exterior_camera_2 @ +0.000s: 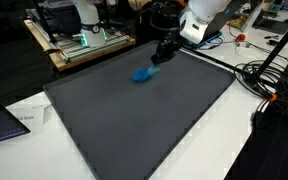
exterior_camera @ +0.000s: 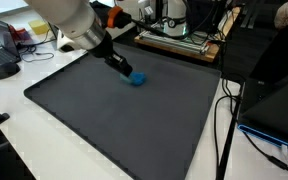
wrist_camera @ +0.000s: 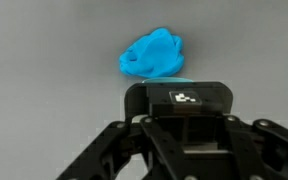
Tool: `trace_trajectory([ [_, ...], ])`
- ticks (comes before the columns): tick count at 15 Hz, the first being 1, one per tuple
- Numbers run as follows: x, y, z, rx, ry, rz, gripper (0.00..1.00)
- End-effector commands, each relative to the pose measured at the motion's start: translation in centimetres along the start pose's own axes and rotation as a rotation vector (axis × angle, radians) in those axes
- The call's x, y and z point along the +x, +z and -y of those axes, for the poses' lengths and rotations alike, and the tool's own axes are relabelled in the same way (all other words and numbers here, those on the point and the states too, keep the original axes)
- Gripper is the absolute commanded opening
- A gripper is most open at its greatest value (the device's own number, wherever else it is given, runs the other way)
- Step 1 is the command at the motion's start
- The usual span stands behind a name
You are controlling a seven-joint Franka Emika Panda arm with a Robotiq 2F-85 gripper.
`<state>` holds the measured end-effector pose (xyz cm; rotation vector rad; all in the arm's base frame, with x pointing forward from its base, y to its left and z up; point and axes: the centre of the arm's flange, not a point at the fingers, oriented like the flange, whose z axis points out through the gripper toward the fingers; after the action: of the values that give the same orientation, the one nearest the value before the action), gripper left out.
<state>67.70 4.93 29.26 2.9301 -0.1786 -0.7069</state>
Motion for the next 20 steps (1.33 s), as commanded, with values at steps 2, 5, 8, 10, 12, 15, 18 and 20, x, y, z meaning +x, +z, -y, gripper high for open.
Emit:
trace_trajectory([
  [2, 2.4, 0.0, -1.7, 0.107, -0.047, 0.014, 0.21],
  [5, 1.9, 1.0, -3.5, 0.148, -0.086, -0.004, 0.21],
  [8, 0.9, 1.6, -5.4, 0.193, -0.122, -0.049, 0.21],
  [10, 0.1, 1.8, -6.4, 0.221, -0.15, -0.086, 0.21],
  [12, -1.2, 2.0, -7.3, 0.241, -0.176, -0.127, 0.21],
  [15, -3.5, 2.0, -8.2, 0.26, -0.213, -0.192, 0.21],
  [18, -6.1, 2.0, -8.8, 0.274, -0.234, -0.246, 0.21],
  [20, -7.9, 2.0, -9.1, 0.286, -0.238, -0.284, 0.21],
])
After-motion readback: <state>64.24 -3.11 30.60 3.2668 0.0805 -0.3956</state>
